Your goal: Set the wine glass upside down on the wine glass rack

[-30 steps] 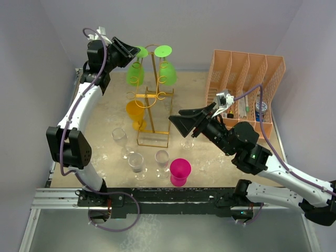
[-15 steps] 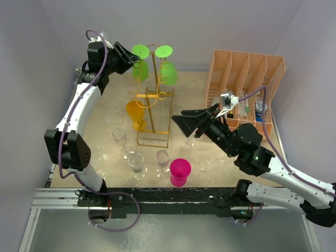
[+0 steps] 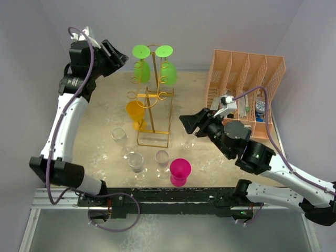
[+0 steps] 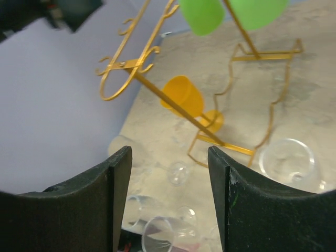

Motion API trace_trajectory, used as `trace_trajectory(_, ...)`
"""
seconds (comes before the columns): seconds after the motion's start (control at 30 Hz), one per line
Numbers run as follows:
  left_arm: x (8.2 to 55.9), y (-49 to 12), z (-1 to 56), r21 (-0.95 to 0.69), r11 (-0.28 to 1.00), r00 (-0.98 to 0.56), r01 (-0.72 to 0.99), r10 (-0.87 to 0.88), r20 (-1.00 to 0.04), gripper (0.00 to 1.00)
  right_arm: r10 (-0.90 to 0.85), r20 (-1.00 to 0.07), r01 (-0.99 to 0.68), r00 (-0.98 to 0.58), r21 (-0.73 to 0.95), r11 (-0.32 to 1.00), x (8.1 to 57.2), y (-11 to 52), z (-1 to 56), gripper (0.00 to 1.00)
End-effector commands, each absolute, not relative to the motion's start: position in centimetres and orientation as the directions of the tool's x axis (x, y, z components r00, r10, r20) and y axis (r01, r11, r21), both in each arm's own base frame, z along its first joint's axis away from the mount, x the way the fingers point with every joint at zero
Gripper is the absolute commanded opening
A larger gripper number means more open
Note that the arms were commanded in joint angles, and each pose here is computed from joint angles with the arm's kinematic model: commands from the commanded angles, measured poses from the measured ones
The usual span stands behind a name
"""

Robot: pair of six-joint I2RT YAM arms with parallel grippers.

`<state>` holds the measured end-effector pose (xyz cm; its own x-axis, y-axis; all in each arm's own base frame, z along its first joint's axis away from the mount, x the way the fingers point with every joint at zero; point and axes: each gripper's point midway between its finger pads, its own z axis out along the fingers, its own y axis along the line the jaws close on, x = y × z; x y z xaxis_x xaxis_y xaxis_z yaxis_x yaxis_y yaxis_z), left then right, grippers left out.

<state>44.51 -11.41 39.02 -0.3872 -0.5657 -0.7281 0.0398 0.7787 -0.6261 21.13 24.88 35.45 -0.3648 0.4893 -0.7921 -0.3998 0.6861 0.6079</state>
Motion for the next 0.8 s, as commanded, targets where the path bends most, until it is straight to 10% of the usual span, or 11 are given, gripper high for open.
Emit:
trace_trajectory(0.0, 39.8, -9.2, 42.4, -0.568, 0.821, -0.288, 0.054, -0.532, -0.796, 0.59, 0.462, -0.824, -0.232, -0.327, 0.544, 0.806, 22.6, 21.8, 34.6, 0.6)
trace_trajectory(0.77, 24.0, -6.1, 40.4, -0.53, 0.844, -0.194, 0.078, -0.509, -0.839, 0.64, 0.049, -0.879, -0.157, -0.474, 0.139, 0.978, 26.2, 24.6, 22.7, 0.43)
